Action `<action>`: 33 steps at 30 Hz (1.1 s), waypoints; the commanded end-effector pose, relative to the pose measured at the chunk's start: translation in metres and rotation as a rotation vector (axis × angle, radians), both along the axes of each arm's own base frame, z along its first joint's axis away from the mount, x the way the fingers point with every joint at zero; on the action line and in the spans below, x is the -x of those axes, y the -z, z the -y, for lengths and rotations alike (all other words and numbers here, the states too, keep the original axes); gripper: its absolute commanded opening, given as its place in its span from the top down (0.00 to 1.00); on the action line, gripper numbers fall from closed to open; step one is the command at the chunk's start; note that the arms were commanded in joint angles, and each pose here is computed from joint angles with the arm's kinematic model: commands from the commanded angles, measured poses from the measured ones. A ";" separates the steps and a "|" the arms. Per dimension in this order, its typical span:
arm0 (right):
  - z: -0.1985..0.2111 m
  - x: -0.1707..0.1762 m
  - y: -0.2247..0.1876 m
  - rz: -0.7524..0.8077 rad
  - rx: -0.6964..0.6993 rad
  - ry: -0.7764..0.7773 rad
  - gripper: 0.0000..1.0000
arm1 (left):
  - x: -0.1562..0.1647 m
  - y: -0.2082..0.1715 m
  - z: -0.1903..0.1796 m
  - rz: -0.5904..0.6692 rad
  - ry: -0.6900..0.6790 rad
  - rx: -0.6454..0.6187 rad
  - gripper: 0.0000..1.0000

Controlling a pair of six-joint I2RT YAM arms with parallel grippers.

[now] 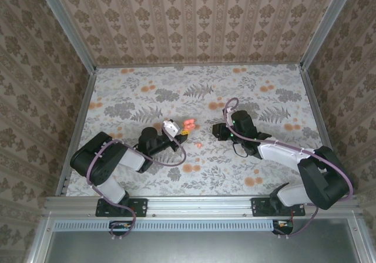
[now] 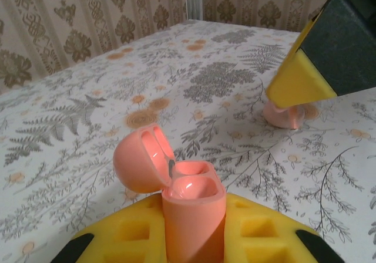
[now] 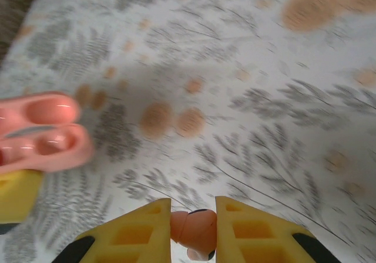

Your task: Insert the wireless bluetooth earbuds into the charging case

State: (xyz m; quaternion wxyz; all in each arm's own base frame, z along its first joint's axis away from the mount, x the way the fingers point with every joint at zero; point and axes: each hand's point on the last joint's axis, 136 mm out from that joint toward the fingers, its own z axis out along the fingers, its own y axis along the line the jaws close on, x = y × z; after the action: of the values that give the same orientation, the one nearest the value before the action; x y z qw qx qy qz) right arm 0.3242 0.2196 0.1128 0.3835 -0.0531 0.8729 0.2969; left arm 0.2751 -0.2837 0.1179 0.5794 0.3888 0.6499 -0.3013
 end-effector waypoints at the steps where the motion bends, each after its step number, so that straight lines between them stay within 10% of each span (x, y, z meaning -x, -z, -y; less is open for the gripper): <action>1: -0.031 -0.003 -0.044 0.193 -0.105 -0.098 0.80 | 0.003 -0.023 0.010 0.084 0.055 0.039 0.96; 33: -0.088 0.011 -0.104 0.472 -0.260 -0.260 0.80 | 0.012 -0.047 0.004 0.101 0.047 0.094 0.95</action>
State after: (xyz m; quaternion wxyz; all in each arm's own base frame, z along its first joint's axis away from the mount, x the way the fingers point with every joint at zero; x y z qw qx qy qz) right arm 0.3162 0.3022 0.1819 0.5062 -0.1708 0.7372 0.4137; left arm 0.2690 -0.2873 0.1590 0.6179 0.3936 0.6040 -0.3138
